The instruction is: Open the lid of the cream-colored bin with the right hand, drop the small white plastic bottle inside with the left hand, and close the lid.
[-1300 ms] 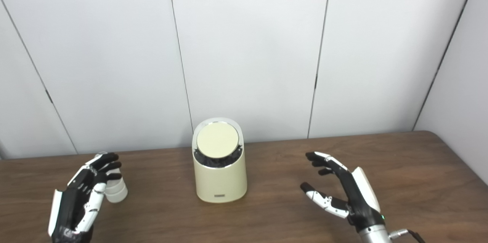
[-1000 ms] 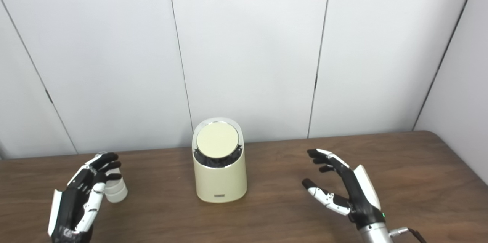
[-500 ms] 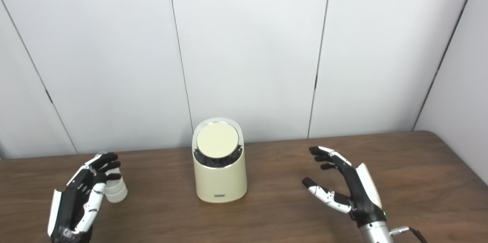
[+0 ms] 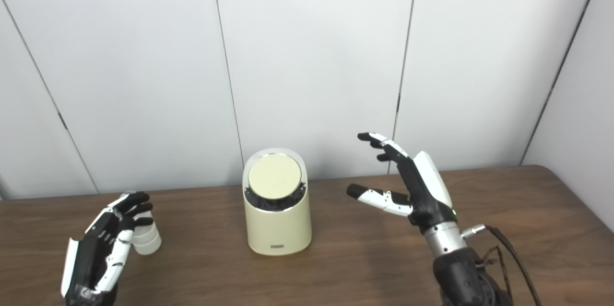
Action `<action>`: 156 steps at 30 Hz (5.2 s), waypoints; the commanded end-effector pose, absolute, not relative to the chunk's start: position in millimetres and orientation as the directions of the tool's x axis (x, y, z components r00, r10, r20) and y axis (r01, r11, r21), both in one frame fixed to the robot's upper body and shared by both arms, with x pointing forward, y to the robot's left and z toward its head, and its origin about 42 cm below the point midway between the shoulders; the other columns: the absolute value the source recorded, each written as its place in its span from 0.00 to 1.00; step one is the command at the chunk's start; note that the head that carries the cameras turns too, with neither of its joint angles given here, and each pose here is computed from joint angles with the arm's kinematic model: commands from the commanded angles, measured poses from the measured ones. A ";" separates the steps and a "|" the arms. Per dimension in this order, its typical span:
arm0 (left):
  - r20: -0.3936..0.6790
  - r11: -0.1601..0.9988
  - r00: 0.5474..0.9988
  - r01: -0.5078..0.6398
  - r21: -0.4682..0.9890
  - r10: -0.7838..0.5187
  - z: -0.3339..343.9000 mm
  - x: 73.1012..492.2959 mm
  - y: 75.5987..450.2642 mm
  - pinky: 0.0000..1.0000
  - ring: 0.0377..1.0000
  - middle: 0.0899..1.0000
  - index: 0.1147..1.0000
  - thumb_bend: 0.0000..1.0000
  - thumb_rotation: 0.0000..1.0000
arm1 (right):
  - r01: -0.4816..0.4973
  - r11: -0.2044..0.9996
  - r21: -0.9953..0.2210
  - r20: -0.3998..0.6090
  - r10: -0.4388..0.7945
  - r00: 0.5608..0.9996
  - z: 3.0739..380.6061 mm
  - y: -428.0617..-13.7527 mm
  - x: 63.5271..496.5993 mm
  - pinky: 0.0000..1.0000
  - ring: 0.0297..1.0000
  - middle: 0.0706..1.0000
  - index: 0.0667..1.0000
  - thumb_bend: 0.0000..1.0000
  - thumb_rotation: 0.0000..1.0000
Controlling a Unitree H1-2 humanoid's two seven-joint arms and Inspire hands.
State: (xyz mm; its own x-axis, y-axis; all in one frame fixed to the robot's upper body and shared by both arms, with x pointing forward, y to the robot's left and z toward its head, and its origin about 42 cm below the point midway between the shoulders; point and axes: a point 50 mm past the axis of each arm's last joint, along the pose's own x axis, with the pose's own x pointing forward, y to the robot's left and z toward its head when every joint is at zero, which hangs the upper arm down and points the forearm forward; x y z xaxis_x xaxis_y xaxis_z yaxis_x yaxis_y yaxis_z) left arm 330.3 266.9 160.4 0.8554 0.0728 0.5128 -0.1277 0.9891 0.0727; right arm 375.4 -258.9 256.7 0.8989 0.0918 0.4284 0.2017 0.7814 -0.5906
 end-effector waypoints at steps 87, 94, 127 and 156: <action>0.591 0.991 0.805 -0.111 0.075 0.045 185.5 330.2 243.0 0.64 0.74 0.75 0.71 0.27 0.55 | 0.283 0.630 -0.724 0.449 0.119 0.885 297.8 -137.5 454.9 0.86 0.95 0.98 0.94 0.98 0.15; 0.591 0.990 0.805 -0.118 0.079 0.049 185.2 330.4 242.1 0.63 0.73 0.75 0.71 0.27 0.56 | 0.283 0.629 -0.724 0.453 0.124 0.883 298.2 -139.0 454.4 0.85 0.95 0.97 0.93 0.95 0.04; 0.587 0.989 0.809 -0.115 0.096 0.037 184.3 331.4 242.1 0.63 0.73 0.75 0.71 0.27 0.54 | 0.131 0.779 -0.614 0.432 0.192 0.881 284.7 -153.8 438.8 0.83 0.93 0.95 0.93 0.86 1.00; 0.585 0.989 0.810 -0.113 0.095 0.036 181.6 335.0 251.4 0.62 0.73 0.75 0.71 0.25 0.54 | 0.337 0.885 -0.322 0.631 -0.065 0.773 192.4 -262.9 347.1 0.70 0.81 0.81 0.78 0.26 0.34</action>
State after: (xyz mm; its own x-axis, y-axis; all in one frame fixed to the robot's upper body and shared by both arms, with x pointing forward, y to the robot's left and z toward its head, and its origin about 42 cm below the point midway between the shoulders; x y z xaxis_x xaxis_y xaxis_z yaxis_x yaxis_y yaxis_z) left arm 328.5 248.9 165.4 0.8541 0.0501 0.5177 -0.1180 0.9881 0.0990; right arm 344.8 -260.3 176.8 0.8353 -0.0739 0.5447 0.3112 0.8804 -0.3578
